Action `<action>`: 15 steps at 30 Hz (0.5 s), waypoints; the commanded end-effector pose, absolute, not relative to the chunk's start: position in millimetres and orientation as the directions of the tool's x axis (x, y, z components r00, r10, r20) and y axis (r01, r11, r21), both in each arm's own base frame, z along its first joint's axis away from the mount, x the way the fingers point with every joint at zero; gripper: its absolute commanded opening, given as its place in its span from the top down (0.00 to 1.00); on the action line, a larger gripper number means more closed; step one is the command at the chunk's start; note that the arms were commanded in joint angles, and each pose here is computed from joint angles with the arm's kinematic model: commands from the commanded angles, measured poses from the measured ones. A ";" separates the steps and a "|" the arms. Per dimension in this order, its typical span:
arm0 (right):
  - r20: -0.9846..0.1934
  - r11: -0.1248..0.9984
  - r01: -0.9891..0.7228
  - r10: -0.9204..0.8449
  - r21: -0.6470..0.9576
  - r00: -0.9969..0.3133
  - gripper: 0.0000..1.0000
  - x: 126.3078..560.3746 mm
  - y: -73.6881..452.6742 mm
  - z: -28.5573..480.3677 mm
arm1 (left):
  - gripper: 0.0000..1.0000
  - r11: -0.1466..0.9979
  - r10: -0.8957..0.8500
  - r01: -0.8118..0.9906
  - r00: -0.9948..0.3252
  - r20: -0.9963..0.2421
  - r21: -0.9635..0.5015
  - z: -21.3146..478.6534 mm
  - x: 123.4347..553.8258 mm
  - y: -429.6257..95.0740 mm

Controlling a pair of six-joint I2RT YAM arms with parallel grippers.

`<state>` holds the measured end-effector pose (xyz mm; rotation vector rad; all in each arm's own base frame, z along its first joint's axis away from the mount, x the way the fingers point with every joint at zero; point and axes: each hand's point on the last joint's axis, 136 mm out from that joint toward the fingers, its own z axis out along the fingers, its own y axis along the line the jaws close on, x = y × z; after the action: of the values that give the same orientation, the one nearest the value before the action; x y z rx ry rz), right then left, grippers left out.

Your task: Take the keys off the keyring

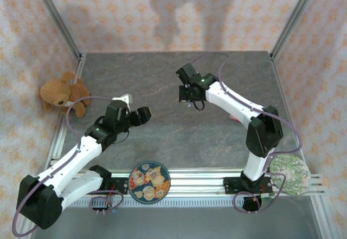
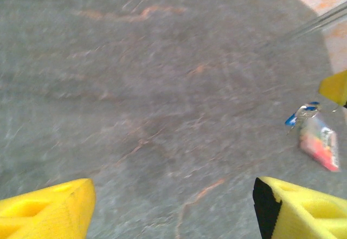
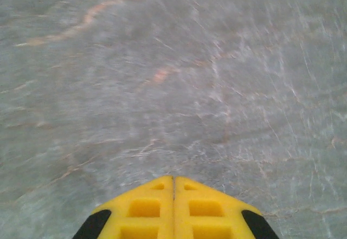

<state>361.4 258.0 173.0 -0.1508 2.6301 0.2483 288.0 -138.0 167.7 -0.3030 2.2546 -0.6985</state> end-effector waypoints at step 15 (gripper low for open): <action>-0.628 0.712 -0.648 -0.380 0.270 -0.679 1.00 319.9 297.3 302.5 | 0.11 0.629 -0.243 0.583 -0.481 -0.842 -0.515 318.3 299.6 -208.4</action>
<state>339.0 295.5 273.1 -0.6817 2.4469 0.5606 306.4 -195.0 282.9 0.1281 1.9783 -0.9499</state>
